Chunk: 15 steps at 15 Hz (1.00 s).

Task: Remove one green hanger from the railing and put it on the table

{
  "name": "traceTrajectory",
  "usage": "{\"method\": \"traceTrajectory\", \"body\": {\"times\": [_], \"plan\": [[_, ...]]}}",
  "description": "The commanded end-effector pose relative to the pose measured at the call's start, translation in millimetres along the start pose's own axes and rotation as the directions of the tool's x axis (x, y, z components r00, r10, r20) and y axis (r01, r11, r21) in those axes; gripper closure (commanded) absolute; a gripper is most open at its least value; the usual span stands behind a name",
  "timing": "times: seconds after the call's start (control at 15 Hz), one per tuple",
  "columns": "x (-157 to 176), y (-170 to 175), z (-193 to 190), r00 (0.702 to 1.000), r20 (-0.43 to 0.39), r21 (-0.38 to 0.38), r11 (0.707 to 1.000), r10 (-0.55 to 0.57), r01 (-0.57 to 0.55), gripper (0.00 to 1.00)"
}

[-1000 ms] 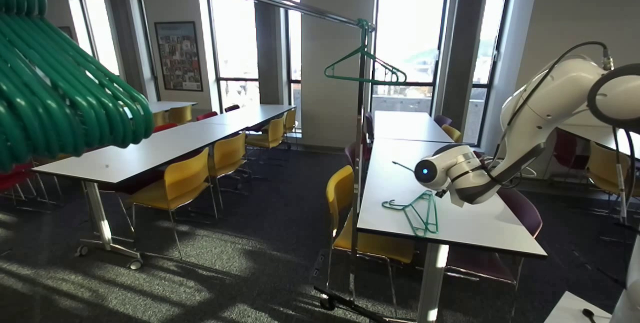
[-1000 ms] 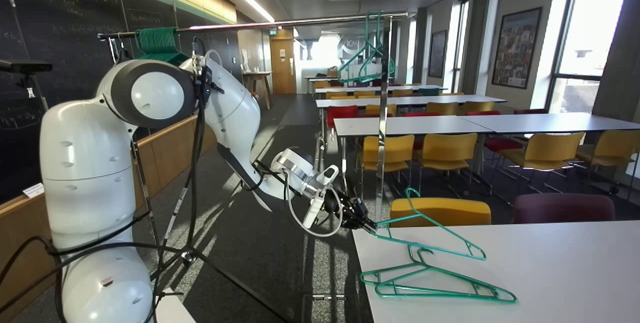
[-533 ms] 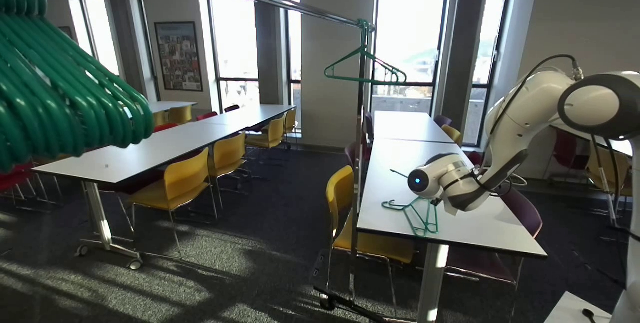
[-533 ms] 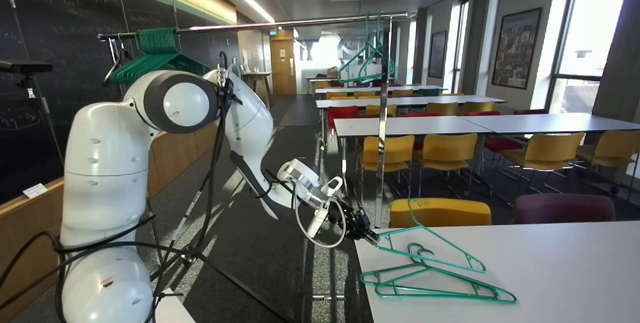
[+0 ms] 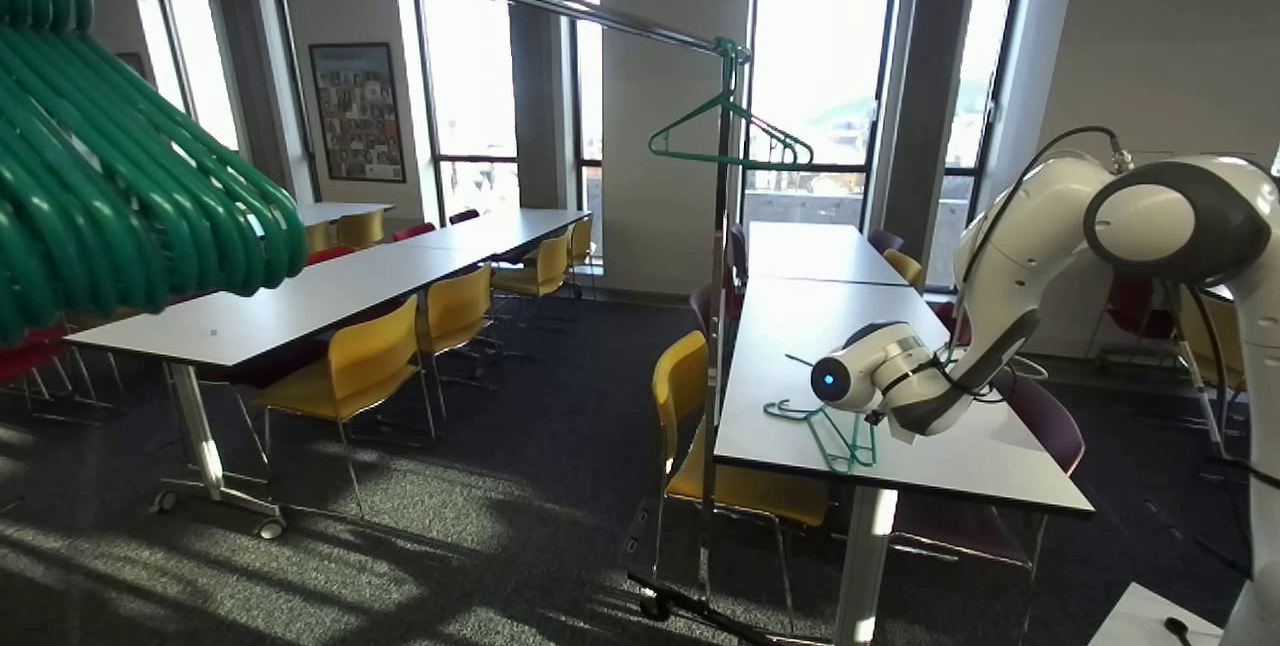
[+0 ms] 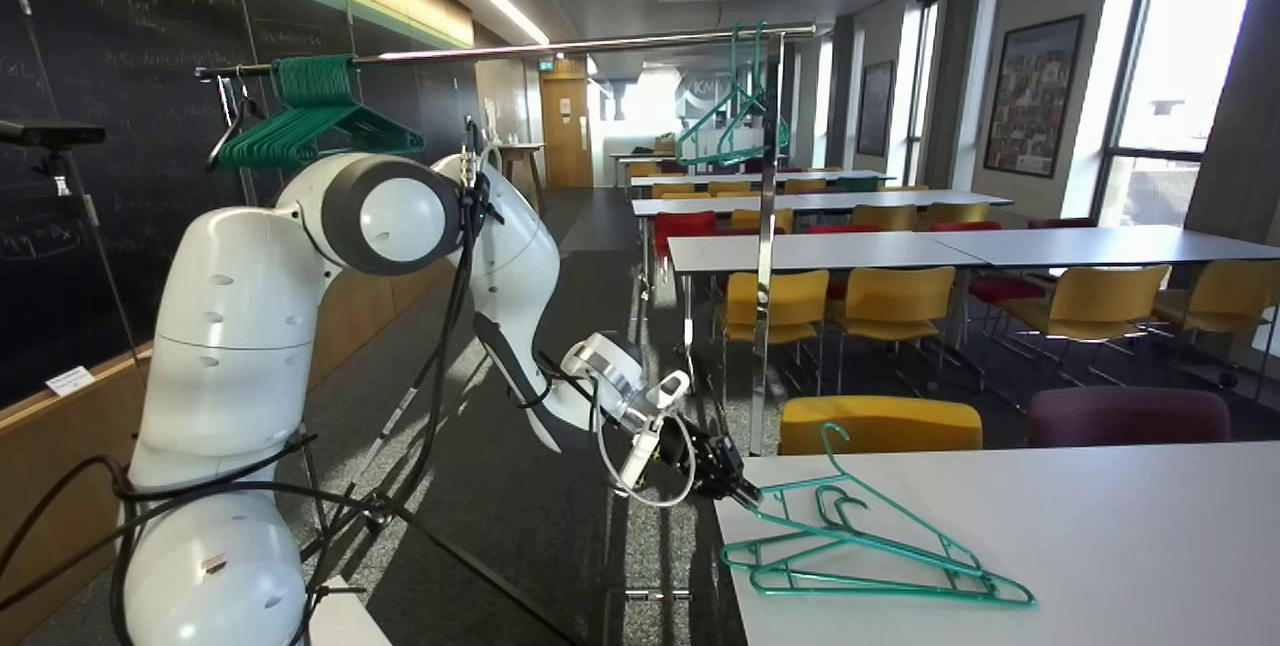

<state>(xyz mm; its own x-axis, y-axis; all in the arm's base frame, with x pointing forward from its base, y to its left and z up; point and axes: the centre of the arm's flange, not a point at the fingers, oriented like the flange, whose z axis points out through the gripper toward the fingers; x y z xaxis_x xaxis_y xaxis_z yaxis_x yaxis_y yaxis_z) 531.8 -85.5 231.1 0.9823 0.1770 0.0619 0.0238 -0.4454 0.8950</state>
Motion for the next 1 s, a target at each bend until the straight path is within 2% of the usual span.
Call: {"method": "traceTrajectory", "body": {"times": [0.0,0.6,0.93], "plan": [[5,-2,11,1.0,0.002,-0.073,0.997,-0.024,0.024,0.98],[7,-15,31,0.996,0.012,-0.172,0.981,-0.084,0.085,0.98],[12,-22,31,0.998,-0.004,-0.098,0.993,-0.061,0.06,0.98]]}}
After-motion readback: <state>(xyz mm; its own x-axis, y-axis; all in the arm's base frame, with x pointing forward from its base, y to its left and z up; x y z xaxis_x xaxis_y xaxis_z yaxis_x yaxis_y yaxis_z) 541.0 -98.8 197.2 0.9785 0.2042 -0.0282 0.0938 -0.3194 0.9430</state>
